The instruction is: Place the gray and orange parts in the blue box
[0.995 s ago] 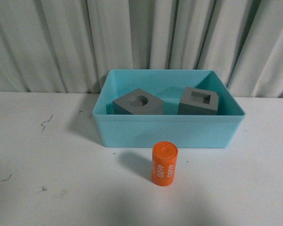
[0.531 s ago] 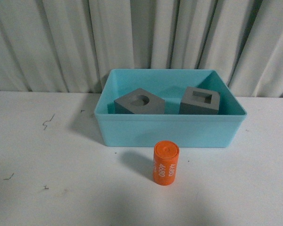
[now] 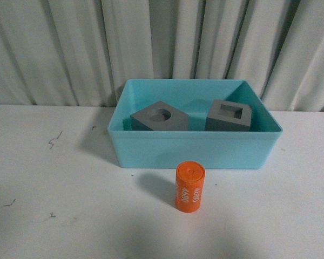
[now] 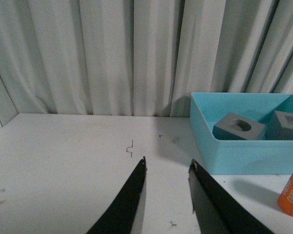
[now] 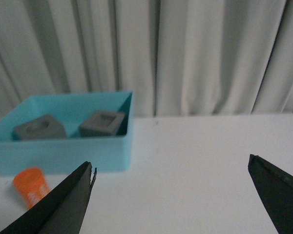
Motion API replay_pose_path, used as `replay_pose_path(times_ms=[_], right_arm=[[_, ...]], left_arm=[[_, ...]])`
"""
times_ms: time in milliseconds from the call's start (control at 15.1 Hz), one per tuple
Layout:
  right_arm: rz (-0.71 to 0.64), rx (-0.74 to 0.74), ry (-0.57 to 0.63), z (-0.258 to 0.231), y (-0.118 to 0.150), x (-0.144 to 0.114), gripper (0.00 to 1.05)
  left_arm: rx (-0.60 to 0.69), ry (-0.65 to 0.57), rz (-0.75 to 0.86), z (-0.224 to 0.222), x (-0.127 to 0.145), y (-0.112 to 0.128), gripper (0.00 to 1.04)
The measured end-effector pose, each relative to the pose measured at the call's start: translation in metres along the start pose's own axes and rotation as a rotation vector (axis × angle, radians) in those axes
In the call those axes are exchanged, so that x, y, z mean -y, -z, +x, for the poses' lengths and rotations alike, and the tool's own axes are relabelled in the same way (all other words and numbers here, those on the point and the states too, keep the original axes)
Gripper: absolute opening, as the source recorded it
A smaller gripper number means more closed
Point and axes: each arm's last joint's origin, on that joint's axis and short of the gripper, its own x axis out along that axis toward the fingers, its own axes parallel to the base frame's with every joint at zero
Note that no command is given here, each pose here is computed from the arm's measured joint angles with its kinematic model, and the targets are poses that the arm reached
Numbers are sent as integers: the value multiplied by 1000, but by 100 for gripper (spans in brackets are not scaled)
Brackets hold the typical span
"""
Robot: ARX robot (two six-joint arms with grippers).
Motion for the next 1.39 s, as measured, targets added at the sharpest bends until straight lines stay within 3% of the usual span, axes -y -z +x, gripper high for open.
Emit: replay_pose_path(times_ms=[66,133,265,398,531,663,928,1393], right_arm=[[82,-218,-32,3,-2,2,98],[165,-326,-21,17,-14,7,98],[184,-288,-87,45,-43,8,98],[108,-234,-312,92,-81,-8,98],[-36,-411,-530,136,-64,-43,98],[-159,-511,-622,163,-38,-76,98],[-255,-588,-659,197,-7,-125,98],[-255,-685,-603,234,31,-157,98]], left_arm=[[0,-1,0,0,0,0,38],[0,2,0,0,0,0,48],[0,0,0,0,0,0,62],[-1,0,0,0,0,0,82],[0,0,1,0,0,0,100],[0,0,1,0,0,0,98],[0,0,1,0,0,0,98],[0,0,1,0,0,0,98]])
